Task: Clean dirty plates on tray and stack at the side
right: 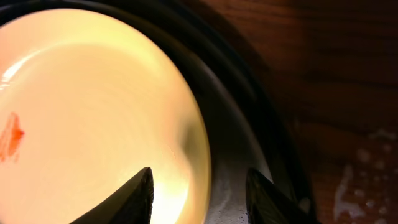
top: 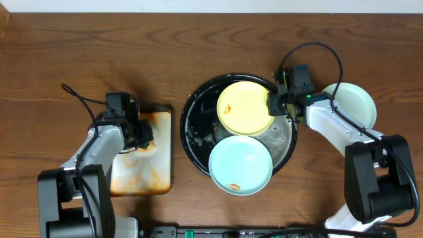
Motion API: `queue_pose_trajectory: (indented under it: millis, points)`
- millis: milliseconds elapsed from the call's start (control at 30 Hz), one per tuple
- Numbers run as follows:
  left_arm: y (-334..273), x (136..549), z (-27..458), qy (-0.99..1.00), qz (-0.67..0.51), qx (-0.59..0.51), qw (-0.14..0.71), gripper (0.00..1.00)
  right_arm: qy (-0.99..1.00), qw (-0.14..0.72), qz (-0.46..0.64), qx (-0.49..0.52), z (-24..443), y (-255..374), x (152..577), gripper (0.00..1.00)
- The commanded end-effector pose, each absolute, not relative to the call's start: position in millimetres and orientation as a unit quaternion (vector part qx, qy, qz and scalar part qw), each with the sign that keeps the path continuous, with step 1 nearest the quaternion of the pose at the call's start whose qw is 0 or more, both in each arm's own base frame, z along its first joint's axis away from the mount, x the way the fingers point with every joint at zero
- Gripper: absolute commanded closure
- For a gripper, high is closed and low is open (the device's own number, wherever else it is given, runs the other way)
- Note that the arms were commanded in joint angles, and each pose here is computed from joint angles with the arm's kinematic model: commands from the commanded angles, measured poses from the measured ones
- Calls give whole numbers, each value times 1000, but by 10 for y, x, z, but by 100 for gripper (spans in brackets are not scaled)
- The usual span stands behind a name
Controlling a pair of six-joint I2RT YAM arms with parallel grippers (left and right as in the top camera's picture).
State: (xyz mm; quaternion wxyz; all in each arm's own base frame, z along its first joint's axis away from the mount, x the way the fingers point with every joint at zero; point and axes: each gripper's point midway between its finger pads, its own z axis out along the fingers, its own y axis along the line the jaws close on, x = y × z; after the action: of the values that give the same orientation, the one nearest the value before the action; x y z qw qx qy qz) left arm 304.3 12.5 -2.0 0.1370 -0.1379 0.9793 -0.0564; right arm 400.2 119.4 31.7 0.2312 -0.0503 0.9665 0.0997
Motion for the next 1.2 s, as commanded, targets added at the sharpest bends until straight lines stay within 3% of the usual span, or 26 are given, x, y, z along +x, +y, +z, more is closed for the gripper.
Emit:
queue_pose_trajectory:
  millis: [0,267,600,933,1167]
  points:
    - [117,2844,-241,985,-51,-136,89,92,960,241,127,-62,470,1252,4018,55]
    - [121,2877,278,988,-49,-138,40,92,961,236,124,-69,454,1244,3993,56]
    - [32,3207,779,985,-86,-133,71,92,961,236,124,-68,453,1244,3992,57]
    - [-8,2746,576,987,-81,-141,-14,92,962,236,122,-66,453,1226,3998,57]
    - [-4,2772,163,987,-82,-138,26,92,962,237,122,-66,454,1226,4000,57]
